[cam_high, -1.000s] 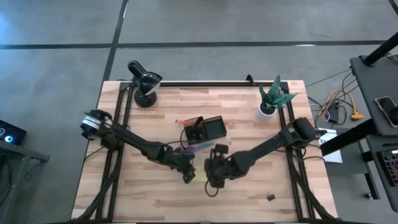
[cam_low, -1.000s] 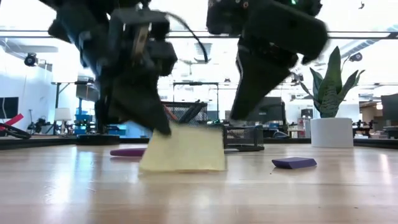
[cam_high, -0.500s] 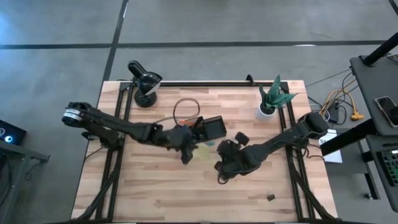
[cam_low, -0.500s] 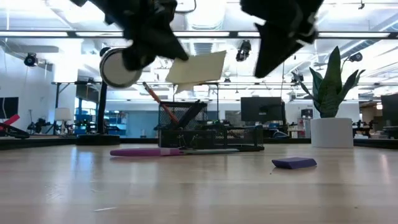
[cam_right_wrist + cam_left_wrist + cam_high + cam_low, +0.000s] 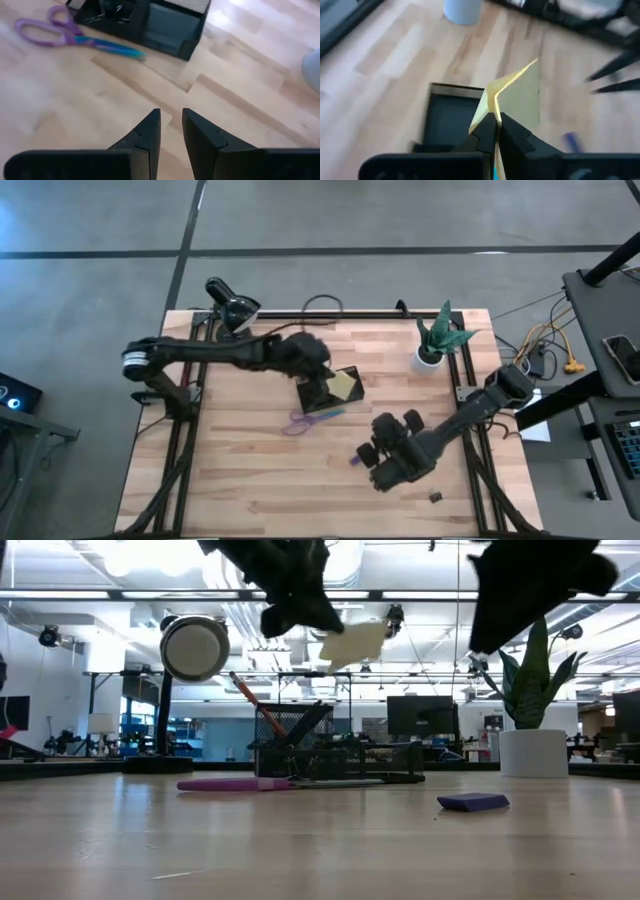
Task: Pick and place office supplies into organizer
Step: Put the yellow sticky notes into the black desk organizer, then adjust the black desk organizer, then put the purple scissors into the black desk organizer
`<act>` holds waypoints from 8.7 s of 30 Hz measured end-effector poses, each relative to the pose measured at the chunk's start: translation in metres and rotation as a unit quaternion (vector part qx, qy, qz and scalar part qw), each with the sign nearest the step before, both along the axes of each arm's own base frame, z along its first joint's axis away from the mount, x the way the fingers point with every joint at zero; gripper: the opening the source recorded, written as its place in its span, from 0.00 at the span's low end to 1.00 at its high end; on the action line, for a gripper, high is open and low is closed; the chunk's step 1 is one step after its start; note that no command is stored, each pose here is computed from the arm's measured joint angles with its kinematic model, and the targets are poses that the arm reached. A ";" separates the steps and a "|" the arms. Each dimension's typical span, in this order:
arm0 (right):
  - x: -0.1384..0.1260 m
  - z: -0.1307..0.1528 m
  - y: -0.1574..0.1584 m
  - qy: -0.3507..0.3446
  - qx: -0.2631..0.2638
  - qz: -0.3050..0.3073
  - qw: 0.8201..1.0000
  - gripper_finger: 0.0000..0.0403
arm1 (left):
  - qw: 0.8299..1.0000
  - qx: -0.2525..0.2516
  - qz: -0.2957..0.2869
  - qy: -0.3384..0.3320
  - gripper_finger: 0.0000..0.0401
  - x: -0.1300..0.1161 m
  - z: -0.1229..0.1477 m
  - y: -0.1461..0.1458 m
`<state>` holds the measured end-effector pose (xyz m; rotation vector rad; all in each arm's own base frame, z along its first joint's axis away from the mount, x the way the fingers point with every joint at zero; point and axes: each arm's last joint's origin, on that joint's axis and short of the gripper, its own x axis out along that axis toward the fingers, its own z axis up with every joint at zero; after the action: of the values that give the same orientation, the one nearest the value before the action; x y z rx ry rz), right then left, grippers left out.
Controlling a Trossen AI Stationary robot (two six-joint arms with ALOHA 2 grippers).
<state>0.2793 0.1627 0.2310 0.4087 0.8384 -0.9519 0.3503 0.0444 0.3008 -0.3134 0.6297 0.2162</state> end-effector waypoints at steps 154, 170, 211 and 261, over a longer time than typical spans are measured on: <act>0.189 -0.067 -0.111 0.014 0.033 0.475 0.879 0.48 | 0.984 -0.135 0.061 0.103 0.40 -0.141 -0.148 -0.072; 0.208 -0.097 -0.120 0.065 0.047 0.486 0.870 0.48 | 0.987 -0.139 0.043 0.071 0.40 -0.156 -0.135 -0.076; 0.191 -0.018 -0.129 -0.001 -0.018 0.390 0.921 0.14 | 0.991 -0.119 0.031 -0.056 0.40 -0.184 -0.095 -0.069; 0.140 -0.041 -0.218 -0.318 -0.303 -0.028 0.898 0.15 | 0.995 -0.010 0.002 -0.102 0.40 -0.193 -0.082 -0.064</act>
<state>0.4194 -0.0557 0.1903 0.1736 -0.0841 -0.9947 0.1576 -0.0201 0.2188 -0.3510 0.4302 0.1793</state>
